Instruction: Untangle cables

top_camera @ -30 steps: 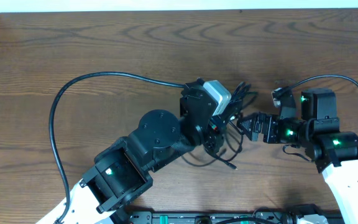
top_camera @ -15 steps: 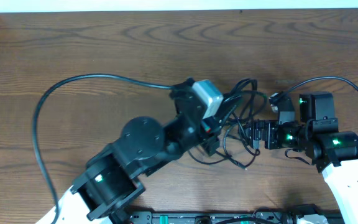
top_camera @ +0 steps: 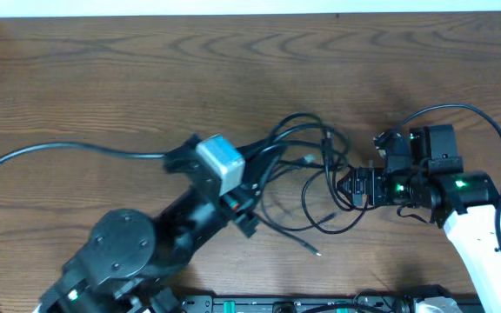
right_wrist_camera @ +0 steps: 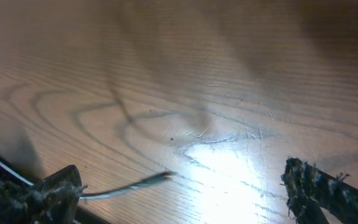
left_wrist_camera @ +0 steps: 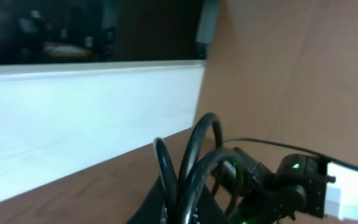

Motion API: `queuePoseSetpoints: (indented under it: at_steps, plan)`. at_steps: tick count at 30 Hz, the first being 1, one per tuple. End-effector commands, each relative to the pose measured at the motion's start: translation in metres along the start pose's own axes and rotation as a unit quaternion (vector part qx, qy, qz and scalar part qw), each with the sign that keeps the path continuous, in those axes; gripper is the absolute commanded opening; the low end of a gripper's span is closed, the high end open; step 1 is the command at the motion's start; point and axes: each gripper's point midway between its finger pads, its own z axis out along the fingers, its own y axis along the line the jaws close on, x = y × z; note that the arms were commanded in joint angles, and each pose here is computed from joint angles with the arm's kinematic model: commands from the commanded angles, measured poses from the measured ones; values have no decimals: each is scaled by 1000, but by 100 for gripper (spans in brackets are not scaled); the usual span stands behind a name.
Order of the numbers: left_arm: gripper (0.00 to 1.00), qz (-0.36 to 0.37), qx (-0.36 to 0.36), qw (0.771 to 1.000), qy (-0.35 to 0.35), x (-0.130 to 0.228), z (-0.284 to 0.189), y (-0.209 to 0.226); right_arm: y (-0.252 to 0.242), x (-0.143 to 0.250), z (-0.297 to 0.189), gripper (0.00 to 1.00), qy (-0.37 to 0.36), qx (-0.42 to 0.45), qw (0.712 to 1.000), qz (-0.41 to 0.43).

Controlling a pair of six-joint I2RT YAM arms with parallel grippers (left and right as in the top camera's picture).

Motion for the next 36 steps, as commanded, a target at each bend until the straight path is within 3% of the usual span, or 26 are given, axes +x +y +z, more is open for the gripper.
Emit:
queuePoseSetpoints:
  at_steps: [1, 10, 15, 23, 29, 36]
  plan:
    - [8, 5, -62, 997, -50, -31, -25, 21, -22, 1, 6, 99, 11, 54, 998, 2]
    - [7, 25, -109, 993, -46, -30, -42, 38, -43, 3, 17, 99, 33, 101, 994, 13]
    - [8, 33, -185, 982, -30, -22, -50, 64, -40, 4, 19, 99, 37, 92, 995, 10]
    - [7, 32, -195, 980, 0, -6, -49, 68, 14, 5, 20, 99, 39, -71, 991, -102]
    - [8, 37, -190, 981, 27, 7, -42, 67, 77, 12, 0, 99, 14, -260, 943, -208]
    - [7, 40, -192, 980, 39, 14, -31, 67, 102, 30, -1, 99, 24, -301, 912, -278]
